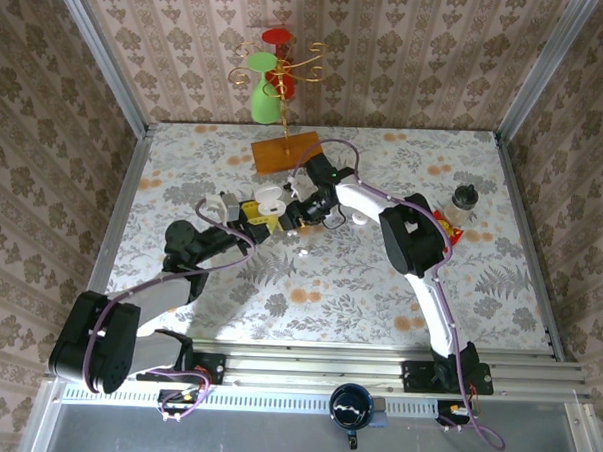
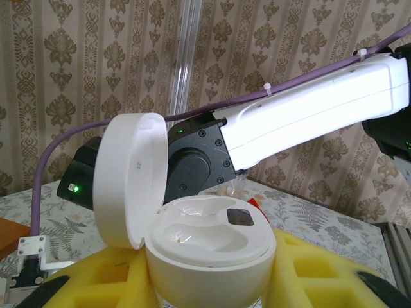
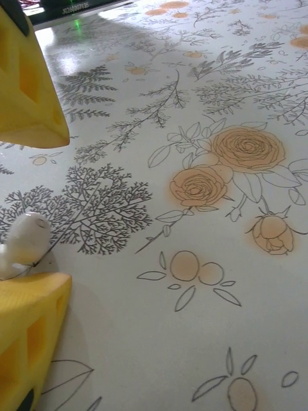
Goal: Insert wireless bluetooth earbuds into charging case
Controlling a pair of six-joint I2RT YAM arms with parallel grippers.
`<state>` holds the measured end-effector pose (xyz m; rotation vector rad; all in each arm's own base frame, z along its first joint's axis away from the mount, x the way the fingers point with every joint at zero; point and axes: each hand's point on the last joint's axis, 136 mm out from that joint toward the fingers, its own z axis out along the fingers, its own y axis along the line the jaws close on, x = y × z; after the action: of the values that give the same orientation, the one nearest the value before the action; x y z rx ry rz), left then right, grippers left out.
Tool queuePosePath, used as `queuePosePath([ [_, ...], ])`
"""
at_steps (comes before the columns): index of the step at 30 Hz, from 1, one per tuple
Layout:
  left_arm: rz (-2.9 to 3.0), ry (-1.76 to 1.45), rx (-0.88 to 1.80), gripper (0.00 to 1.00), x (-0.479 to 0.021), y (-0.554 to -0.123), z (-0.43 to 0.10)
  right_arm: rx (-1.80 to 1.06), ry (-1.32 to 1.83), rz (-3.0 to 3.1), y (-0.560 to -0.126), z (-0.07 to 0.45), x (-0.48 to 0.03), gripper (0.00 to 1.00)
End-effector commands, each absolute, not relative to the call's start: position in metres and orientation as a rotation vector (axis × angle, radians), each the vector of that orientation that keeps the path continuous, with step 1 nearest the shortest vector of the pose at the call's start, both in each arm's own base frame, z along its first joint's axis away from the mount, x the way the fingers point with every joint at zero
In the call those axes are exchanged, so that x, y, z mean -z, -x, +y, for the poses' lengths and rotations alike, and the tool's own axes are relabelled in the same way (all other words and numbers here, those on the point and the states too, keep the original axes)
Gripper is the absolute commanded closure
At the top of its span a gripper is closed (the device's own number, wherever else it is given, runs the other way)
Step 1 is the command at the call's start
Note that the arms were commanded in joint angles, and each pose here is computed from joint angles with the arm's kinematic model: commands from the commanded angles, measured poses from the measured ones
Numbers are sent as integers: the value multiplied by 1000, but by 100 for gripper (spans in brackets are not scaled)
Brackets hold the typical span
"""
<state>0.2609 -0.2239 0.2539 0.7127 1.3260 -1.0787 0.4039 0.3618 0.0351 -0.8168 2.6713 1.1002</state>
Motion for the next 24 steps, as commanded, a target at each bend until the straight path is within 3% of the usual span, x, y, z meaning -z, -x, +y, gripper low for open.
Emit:
queuePosePath([
  [1, 1308, -725, 1062, 76, -257, -260, -223, -1124, 864, 2725, -384, 356, -29, 49],
  [18, 1311, -739, 1078, 76, -254, -259, -225, -1130, 844, 2744, -372, 351, -26, 65],
  [24, 1308, -742, 1084, 76, -255, -258, -225, -1085, 809, 2779, -377, 349, -14, 66],
])
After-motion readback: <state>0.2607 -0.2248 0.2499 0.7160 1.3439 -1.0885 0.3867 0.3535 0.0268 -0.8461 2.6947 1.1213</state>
